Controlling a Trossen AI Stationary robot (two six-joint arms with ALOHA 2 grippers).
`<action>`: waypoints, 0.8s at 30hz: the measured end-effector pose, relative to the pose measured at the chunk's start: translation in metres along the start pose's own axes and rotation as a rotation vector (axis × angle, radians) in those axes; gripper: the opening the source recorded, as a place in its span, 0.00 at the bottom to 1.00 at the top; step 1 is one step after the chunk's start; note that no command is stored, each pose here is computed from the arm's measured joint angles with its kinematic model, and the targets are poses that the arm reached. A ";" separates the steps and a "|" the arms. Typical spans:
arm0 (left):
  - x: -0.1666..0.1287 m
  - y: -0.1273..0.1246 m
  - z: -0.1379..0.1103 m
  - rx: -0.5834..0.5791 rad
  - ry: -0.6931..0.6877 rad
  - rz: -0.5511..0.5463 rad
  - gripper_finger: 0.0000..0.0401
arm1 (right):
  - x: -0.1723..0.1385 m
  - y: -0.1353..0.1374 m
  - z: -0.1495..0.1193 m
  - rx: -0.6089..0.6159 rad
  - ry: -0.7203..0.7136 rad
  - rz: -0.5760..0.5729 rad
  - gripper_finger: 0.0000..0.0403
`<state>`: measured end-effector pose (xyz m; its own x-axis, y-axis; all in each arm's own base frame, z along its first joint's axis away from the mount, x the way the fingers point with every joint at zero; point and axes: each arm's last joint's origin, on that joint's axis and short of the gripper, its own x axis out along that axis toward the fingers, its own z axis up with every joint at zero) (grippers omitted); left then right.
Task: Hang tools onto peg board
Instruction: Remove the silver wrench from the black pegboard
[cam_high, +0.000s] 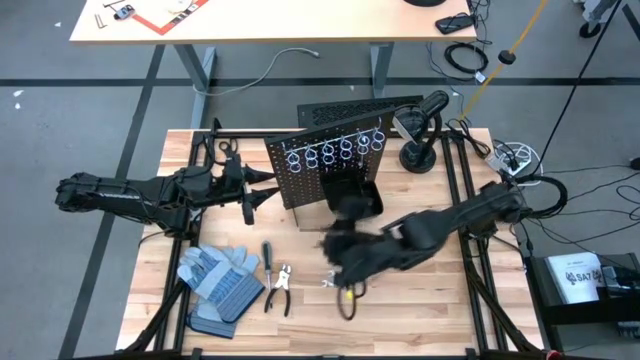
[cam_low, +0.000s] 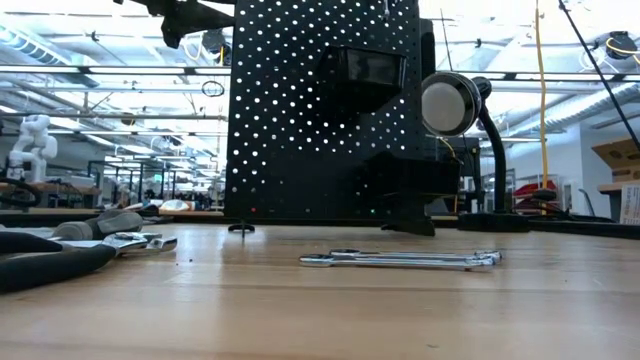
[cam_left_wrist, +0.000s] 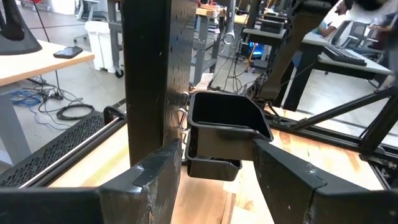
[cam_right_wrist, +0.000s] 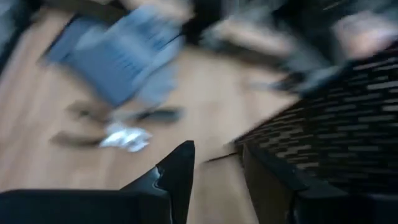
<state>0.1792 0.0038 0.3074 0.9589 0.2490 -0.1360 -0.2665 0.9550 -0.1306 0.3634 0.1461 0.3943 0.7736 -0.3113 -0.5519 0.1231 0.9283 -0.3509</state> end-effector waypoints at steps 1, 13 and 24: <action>0.000 0.000 0.000 0.000 0.001 0.000 0.51 | -0.012 -0.007 0.004 0.007 -0.026 -0.052 0.32; 0.000 0.000 0.000 0.046 0.003 0.002 0.51 | -0.099 -0.083 0.012 0.231 -0.203 -0.547 0.32; 0.000 0.000 0.000 0.048 0.004 0.002 0.51 | -0.066 -0.127 -0.004 0.374 -0.068 -0.600 0.32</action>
<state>0.1791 0.0040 0.3070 0.9581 0.2501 -0.1400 -0.2630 0.9612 -0.0828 0.2944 0.0479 0.4724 0.5410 -0.7886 -0.2922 0.7356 0.6121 -0.2900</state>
